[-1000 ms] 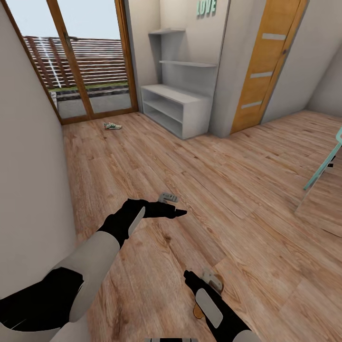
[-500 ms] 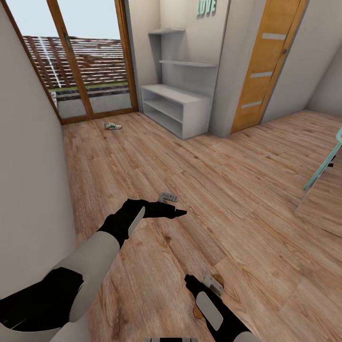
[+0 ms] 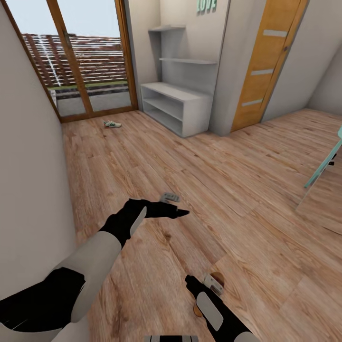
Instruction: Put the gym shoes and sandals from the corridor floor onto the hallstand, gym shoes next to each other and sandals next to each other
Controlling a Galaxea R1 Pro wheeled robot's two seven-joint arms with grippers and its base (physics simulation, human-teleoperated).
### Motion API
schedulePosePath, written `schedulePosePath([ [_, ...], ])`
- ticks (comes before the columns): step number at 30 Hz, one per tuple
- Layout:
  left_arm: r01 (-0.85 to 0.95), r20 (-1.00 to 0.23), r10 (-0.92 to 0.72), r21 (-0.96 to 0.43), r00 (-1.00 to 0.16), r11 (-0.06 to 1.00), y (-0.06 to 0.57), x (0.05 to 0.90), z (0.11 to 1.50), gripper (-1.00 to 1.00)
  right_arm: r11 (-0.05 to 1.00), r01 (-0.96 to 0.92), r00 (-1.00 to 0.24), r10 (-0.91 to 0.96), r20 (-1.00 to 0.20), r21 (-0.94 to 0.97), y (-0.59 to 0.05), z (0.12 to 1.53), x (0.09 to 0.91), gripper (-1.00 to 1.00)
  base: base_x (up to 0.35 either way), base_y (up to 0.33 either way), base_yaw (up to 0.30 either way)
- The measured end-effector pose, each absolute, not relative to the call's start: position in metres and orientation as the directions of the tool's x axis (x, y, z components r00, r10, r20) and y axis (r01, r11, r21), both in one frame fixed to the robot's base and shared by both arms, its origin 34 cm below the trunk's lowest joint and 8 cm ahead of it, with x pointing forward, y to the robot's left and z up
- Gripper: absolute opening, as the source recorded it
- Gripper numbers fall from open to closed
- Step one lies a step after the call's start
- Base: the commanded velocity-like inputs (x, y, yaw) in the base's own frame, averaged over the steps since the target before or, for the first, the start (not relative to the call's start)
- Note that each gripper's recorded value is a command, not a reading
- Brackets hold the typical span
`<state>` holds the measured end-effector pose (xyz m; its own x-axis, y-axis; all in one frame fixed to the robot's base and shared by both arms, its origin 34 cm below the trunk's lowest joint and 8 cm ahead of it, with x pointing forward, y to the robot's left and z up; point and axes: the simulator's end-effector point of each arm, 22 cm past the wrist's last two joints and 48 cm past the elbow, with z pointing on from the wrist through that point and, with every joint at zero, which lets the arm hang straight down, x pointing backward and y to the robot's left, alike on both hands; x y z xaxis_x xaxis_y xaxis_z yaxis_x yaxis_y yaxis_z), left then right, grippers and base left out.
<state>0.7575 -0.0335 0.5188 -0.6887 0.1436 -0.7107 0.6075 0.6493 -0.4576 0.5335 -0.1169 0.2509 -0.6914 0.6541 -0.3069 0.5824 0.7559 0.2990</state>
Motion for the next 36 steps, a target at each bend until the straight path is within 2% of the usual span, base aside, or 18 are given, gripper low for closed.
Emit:
schedulePosePath([
  [7,0.630,-0.706,0.141,-0.501,-0.694,0.593,-0.044,0.747,0.523,1.00,0.755,0.585,-0.693,0.655,-0.303,0.295,-0.117,0.248,0.532,1.00,0.000,0.000,0.000],
  [13,0.667,-0.703,0.122,-0.586,-0.701,0.461,-0.063,0.726,0.543,1.00,0.755,0.585,-0.693,0.655,-0.302,0.295,-0.117,0.248,0.531,1.00,0.000,0.000,0.000],
  [19,0.664,-0.696,0.071,-0.642,-0.715,0.383,-0.074,0.718,0.557,1.00,0.755,0.587,-0.693,0.655,-0.300,0.292,-0.117,0.242,0.529,1.00,0.000,0.000,0.000],
  [36,0.653,-0.683,0.064,-0.662,-0.728,0.369,-0.076,0.714,0.536,1.00,0.753,0.607,-0.698,0.658,-0.282,0.256,-0.123,0.219,0.515,1.00,0.000,0.000,0.000],
])
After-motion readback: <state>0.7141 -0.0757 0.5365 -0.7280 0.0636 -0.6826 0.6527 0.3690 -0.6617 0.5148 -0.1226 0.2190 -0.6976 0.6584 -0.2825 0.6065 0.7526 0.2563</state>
